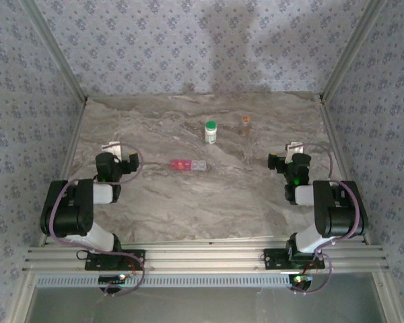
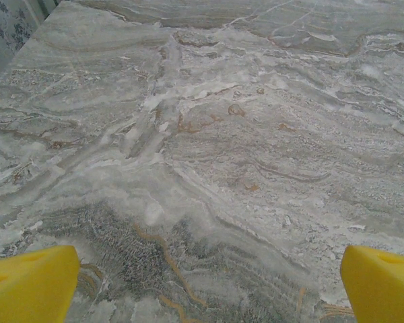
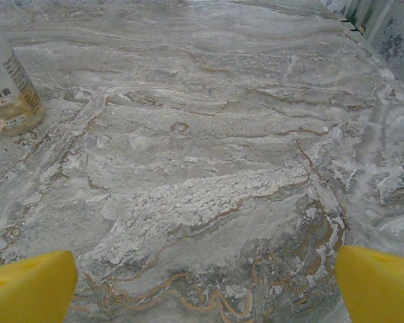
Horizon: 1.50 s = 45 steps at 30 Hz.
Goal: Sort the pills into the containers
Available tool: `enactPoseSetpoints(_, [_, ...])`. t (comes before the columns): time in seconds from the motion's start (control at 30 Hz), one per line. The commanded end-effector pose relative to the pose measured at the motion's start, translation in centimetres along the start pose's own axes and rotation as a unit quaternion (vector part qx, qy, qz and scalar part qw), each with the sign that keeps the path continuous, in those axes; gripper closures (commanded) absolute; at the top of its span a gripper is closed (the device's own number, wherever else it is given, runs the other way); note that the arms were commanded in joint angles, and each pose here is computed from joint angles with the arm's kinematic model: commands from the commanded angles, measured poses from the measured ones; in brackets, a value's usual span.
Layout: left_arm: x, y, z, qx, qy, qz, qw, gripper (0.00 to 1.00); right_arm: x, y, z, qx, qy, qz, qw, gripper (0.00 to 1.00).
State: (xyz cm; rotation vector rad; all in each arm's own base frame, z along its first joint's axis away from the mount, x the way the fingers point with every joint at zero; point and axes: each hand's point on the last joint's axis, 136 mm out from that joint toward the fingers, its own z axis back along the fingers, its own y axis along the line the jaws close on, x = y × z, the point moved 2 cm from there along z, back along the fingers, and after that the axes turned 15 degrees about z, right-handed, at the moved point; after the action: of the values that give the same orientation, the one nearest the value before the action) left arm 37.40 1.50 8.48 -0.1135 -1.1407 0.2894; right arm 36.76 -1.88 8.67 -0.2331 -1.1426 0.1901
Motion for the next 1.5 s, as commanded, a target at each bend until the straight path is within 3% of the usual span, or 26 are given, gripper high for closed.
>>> enactPoseSetpoints(0.0, [1.11,-0.67,-0.07,-0.008,-0.009,0.000,1.000,0.01,0.67,-0.21,-0.19,-0.002,-0.005,0.000,1.000,0.00])
enactPoseSetpoints(1.47, [1.27,-0.64,-0.10,-0.014,-0.009,0.006,1.000,0.01,0.66,0.10,-0.45,0.020,-0.002,-0.002,1.000,0.00])
